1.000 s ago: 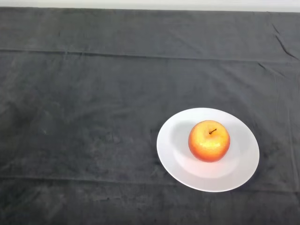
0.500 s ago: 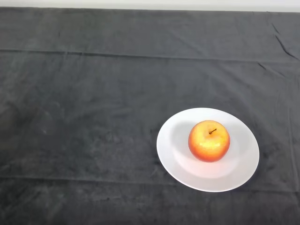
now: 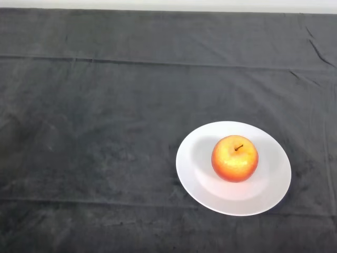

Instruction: Move the apple to the plate

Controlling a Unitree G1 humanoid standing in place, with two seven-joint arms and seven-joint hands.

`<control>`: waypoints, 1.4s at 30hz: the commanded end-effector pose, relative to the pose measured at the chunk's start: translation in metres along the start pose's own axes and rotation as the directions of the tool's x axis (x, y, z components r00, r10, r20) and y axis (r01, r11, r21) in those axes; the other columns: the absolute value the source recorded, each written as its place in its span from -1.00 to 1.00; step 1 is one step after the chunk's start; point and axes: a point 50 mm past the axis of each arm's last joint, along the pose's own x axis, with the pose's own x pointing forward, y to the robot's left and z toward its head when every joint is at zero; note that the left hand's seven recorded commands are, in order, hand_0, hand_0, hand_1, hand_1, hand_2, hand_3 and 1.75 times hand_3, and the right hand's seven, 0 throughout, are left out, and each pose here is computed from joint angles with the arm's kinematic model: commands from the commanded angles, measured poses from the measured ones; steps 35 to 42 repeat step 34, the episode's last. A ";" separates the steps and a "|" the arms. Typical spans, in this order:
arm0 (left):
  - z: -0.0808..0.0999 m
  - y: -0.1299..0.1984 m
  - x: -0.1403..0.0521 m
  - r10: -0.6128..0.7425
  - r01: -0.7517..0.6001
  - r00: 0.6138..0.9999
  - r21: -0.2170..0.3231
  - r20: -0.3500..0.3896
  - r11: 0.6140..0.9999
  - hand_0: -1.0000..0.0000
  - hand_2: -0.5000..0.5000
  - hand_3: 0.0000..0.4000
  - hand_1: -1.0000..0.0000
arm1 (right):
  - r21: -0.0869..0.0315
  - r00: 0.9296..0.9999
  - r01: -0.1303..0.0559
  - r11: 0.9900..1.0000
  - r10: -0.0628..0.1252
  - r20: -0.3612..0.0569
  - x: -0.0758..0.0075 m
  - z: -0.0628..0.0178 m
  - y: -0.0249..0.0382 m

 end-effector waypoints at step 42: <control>0.005 0.011 0.010 -0.005 0.003 0.999 0.046 0.032 0.999 1.00 0.00 -1.00 1.00 | 0.022 0.999 -0.025 0.999 0.024 0.022 0.0020 -0.0007 0.0064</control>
